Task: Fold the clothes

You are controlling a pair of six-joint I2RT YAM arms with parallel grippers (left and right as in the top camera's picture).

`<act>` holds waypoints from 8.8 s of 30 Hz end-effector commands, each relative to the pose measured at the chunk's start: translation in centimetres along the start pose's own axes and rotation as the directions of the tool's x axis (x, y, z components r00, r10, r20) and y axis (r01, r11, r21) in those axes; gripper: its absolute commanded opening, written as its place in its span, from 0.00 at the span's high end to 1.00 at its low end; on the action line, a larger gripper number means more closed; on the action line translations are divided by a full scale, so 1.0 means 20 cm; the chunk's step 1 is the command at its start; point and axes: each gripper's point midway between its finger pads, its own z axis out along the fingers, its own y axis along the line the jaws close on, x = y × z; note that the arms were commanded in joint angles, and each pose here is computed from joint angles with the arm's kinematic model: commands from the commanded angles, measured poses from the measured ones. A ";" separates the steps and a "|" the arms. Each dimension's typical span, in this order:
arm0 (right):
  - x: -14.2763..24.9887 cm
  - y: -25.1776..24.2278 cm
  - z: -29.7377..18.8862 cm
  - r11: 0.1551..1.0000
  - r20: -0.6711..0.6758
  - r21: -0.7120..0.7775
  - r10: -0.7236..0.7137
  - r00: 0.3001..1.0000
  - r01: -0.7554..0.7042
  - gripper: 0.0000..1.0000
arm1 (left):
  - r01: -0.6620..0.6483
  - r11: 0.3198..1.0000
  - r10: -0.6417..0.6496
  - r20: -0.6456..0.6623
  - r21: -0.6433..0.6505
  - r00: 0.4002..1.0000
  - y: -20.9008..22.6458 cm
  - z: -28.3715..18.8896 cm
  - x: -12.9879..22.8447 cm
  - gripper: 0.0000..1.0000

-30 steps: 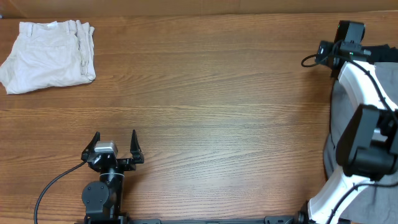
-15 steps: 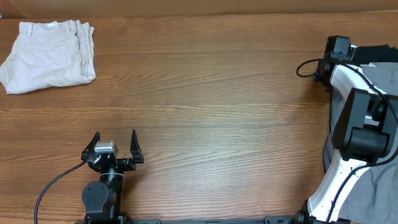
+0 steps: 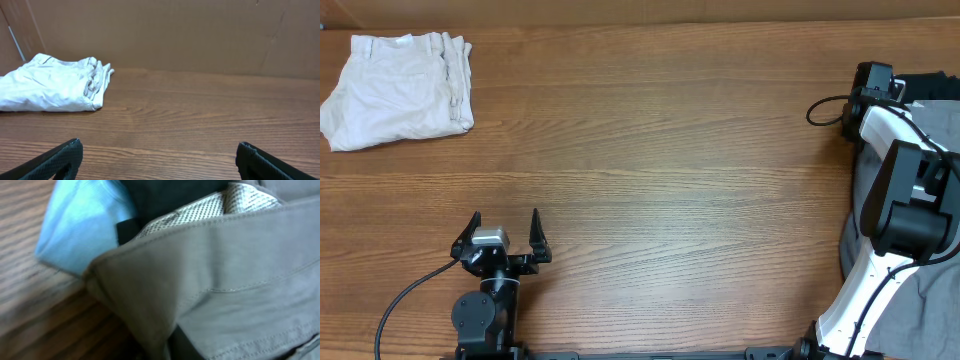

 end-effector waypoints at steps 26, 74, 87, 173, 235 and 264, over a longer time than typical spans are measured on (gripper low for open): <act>-0.40 0.40 -0.96 0.897 0.238 -0.440 0.168 0.957 -0.048 0.96 | -0.015 1.000 0.015 0.005 0.004 1.000 0.00 0.00 0.00 0.00; 0.00 0.67 -1.70 0.653 0.070 -0.757 0.049 0.996 0.021 0.00 | -0.015 1.000 0.015 0.005 0.004 1.000 0.00 0.00 0.00 0.00; 0.27 0.69 -1.29 0.695 -0.268 -0.698 -0.034 0.963 -0.170 0.00 | -0.017 1.000 0.016 0.076 0.003 0.997 0.00 -0.01 -0.09 0.00; 0.35 0.55 -1.16 0.772 -0.363 -0.601 -0.035 0.931 -0.205 0.00 | 0.148 0.870 0.251 -0.681 0.470 0.688 -0.30 1.71 0.43 0.61; 0.51 0.94 -1.38 0.612 -0.336 -0.779 -0.218 0.916 -0.140 0.39 | -0.284 0.905 -0.195 -0.903 -0.316 0.383 0.53 1.32 0.27 0.96; 0.76 1.15 -1.28 0.641 -0.376 -0.764 -0.342 0.861 -0.079 0.47 | -0.259 0.854 -0.355 -0.869 -0.452 0.345 0.83 1.17 0.26 0.34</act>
